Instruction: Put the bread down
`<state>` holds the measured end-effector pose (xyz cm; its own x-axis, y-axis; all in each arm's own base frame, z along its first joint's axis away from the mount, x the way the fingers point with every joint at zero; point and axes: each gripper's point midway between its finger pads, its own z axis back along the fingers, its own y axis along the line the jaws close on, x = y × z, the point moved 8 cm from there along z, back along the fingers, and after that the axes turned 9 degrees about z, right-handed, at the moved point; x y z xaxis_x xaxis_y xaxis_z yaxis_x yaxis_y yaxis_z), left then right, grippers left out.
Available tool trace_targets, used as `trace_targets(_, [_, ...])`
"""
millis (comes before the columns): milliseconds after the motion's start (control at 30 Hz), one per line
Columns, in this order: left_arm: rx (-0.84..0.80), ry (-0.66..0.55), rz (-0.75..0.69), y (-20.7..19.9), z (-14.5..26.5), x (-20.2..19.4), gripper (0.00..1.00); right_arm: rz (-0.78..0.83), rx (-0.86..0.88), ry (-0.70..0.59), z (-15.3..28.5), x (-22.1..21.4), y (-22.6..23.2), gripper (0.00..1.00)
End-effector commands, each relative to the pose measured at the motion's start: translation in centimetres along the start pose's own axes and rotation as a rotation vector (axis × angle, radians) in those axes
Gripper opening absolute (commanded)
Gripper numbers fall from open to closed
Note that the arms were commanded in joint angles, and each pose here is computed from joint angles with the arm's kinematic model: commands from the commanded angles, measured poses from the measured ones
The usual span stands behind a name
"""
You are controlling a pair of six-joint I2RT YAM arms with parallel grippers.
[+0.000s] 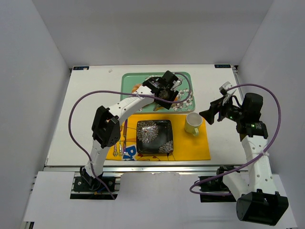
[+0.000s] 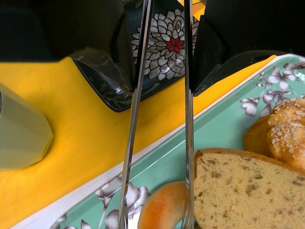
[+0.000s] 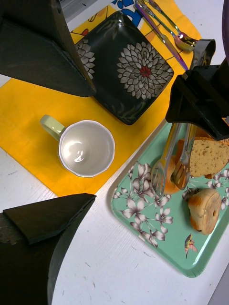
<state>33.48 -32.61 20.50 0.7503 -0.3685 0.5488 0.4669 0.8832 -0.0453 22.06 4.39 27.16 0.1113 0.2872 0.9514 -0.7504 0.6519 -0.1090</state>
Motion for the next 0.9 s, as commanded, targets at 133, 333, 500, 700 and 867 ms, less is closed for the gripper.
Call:
trace_targets(133, [0.018,-0.070,-0.001,0.2,2.2,1.5,0.58,0.034,0.002,-0.042,0.4,1.6,-0.2,0.87])
trace_targets(333, [0.007,-0.042,-0.016,0.2,2.1,1.0,0.58,0.027,0.001,-0.043,0.4,1.5,-0.2,0.87])
trace_targets(500, [0.006,-0.026,-0.021,0.1,1.4,0.7,0.58,0.024,0.002,-0.049,0.4,1.5,-0.1,0.87])
trace_targets(700, [0.013,-0.008,-0.027,0.0,0.4,0.4,0.53,0.025,-0.002,-0.049,0.4,1.5,-0.1,0.87])
trace_targets(867, [0.028,0.002,-0.037,0.0,0.1,0.1,0.47,0.022,-0.003,-0.052,0.4,1.6,-0.1,0.87])
